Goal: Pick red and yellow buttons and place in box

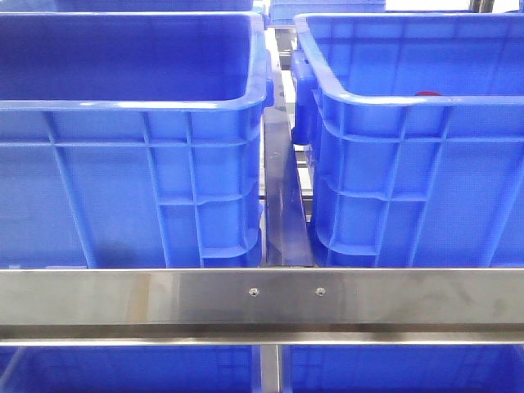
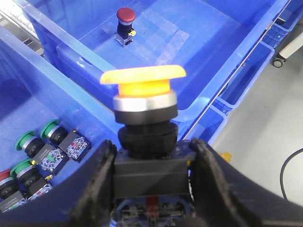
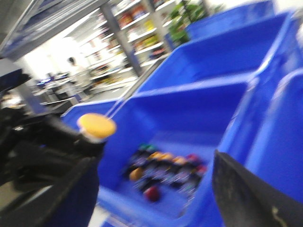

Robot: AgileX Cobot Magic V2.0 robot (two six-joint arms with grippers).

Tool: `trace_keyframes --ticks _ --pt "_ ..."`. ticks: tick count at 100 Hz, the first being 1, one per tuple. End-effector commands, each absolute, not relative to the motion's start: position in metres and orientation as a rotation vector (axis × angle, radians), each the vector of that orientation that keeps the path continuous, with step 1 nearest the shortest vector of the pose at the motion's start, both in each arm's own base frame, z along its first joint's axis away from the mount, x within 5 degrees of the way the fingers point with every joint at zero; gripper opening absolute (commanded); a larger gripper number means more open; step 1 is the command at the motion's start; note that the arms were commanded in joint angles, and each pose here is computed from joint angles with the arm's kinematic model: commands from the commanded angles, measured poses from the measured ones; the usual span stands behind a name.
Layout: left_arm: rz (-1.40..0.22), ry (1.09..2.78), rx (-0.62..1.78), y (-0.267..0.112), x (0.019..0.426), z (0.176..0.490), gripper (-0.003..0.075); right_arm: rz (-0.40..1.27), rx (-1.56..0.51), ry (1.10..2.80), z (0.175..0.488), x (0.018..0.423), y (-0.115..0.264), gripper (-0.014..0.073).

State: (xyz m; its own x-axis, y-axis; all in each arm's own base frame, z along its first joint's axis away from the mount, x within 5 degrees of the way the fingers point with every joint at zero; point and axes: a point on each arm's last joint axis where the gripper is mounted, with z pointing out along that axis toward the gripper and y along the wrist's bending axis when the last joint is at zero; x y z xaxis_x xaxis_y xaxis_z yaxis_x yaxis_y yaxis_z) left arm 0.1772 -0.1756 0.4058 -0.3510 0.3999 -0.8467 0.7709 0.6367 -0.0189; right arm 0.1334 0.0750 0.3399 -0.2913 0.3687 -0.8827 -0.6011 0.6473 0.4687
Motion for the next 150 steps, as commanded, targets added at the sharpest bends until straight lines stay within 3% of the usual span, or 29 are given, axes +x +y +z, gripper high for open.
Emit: trace_keyframes --ticks 1,33,120,129,150 --pt "-0.588 1.87 0.856 -0.175 0.173 0.426 -0.0019 1.207 -0.154 1.563 0.354 0.137 0.084 0.0531" --pt "-0.592 1.871 0.854 -0.175 0.173 0.426 -0.0019 1.555 -0.267 1.586 0.371 0.175 0.111 0.0531" --pt "-0.608 1.877 0.851 -0.176 0.172 0.426 -0.0019 1.673 -0.359 1.643 0.383 0.236 0.169 0.0526" --pt "-0.608 1.877 0.851 -0.176 0.172 0.426 -0.0019 1.688 -0.369 1.642 0.382 0.236 0.17 0.0477" --pt "-0.608 1.877 0.851 -0.176 0.172 0.426 -0.0017 1.71 -0.395 1.631 0.382 0.234 0.171 0.0241"
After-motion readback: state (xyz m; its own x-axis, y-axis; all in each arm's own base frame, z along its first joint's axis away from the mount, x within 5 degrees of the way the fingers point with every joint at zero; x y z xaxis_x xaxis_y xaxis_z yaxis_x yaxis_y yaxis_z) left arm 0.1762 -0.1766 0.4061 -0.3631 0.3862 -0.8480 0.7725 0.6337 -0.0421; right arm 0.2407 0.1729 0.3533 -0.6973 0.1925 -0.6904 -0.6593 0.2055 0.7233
